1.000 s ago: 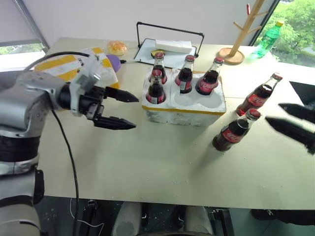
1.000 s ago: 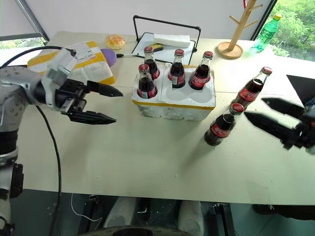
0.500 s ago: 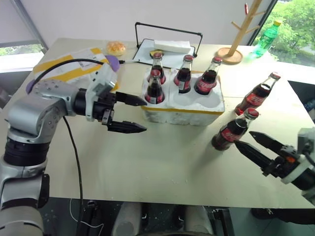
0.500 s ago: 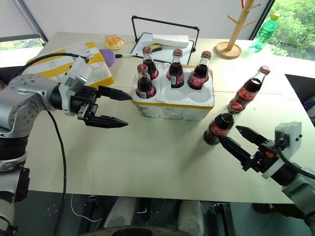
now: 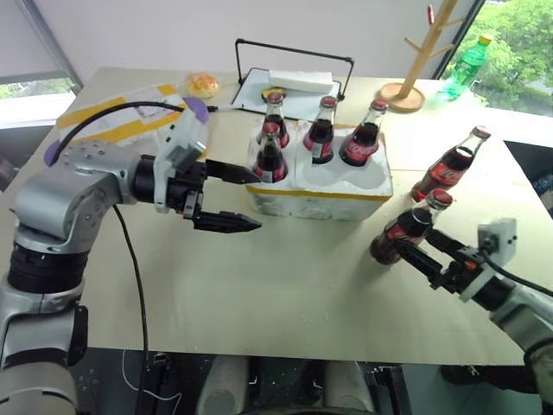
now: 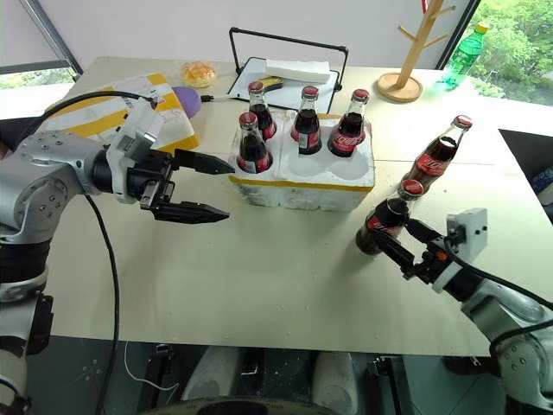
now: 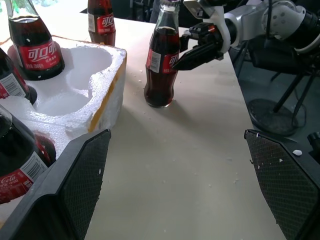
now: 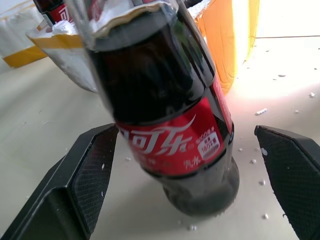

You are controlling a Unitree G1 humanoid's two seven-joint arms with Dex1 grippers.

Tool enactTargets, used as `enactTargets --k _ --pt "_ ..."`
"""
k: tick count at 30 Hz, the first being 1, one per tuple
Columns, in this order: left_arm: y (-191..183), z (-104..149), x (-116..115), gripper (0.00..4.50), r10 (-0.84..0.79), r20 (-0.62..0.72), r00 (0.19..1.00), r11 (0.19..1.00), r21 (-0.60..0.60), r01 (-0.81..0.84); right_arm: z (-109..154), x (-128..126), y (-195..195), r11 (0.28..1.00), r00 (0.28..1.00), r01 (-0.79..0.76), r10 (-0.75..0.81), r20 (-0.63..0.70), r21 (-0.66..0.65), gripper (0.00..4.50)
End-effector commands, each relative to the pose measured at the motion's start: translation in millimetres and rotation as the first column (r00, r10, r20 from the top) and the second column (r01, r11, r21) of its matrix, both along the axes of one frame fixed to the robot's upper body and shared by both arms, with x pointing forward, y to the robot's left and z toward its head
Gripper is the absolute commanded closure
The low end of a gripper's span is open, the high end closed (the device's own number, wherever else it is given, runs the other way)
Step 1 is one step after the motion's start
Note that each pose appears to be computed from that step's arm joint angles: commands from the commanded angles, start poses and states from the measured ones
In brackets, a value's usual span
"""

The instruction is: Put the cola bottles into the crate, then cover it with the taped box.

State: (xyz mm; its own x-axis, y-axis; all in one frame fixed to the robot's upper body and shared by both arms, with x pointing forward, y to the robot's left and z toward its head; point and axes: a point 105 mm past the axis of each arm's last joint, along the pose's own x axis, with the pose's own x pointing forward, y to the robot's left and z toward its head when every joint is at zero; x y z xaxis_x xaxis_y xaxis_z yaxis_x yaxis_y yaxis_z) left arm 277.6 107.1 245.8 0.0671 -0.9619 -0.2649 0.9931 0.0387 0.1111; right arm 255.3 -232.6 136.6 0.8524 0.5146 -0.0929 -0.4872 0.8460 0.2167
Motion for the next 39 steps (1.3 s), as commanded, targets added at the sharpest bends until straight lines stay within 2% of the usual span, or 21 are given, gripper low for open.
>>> enactTargets --k 1,4,6,9,13,15,21,23,25,30,35,39 --pt "-2.5 7.6 -4.9 0.04 -0.018 0.038 0.999 1.000 0.004 0.018 3.5 7.6 5.4 1.000 0.999 -0.016 0.015 0.031 0.015 0.00" --pt "-2.4 7.2 -4.7 0.04 -0.014 0.037 0.999 1.000 0.003 0.014 -0.3 13.9 9.9 0.999 0.999 -0.023 0.023 0.028 0.027 0.00" --pt "-2.5 6.9 -5.1 0.00 -0.012 0.038 0.999 1.000 0.002 0.012 0.1 15.3 11.8 0.999 0.999 -0.029 0.028 0.032 0.030 0.54" --pt "-2.2 7.5 -6.2 0.00 -0.009 0.038 0.999 1.000 0.000 0.009 6.6 12.6 15.8 0.998 0.997 -0.057 0.055 0.054 0.020 1.67" --pt "-0.9 7.7 -5.7 0.00 0.003 0.042 0.999 1.000 -0.003 -0.003 43.5 11.7 19.4 0.994 0.983 -0.104 0.099 0.152 0.025 1.67" --pt "-0.4 7.7 -5.2 0.00 0.010 0.045 0.999 1.000 -0.007 -0.010 70.4 12.5 23.3 0.989 0.965 -0.149 0.140 0.221 0.024 1.67" --pt "-0.3 8.4 -3.5 0.00 0.028 0.056 0.998 0.999 -0.021 -0.027 144.1 17.1 48.1 0.946 0.876 -0.322 0.280 0.392 0.045 1.67" --pt "-0.4 8.8 -1.8 0.00 0.039 0.063 0.997 0.999 -0.027 -0.037 166.0 30.4 60.9 0.933 0.846 -0.356 0.299 0.442 0.050 1.67" --pt "-0.7 9.2 -1.0 0.00 0.045 0.069 0.997 0.999 -0.033 -0.043 174.0 46.1 72.1 0.935 0.837 -0.352 0.301 0.457 0.029 1.67" --pt "0.6 12.0 -0.1 0.00 0.067 0.083 0.994 0.997 -0.049 -0.064 170.6 88.3 90.5 0.953 0.862 -0.301 0.267 0.430 0.013 1.67" --pt "4.5 13.6 0.0 0.00 0.095 0.090 0.991 0.994 -0.058 -0.090 147.1 100.7 114.4 0.935 0.858 -0.350 0.343 0.383 -0.053 1.67" --pt "6.0 13.1 -1.0 0.00 0.110 0.091 0.990 0.993 -0.063 -0.105 115.8 102.0 127.6 0.905 0.853 -0.400 0.426 0.302 -0.145 1.67"
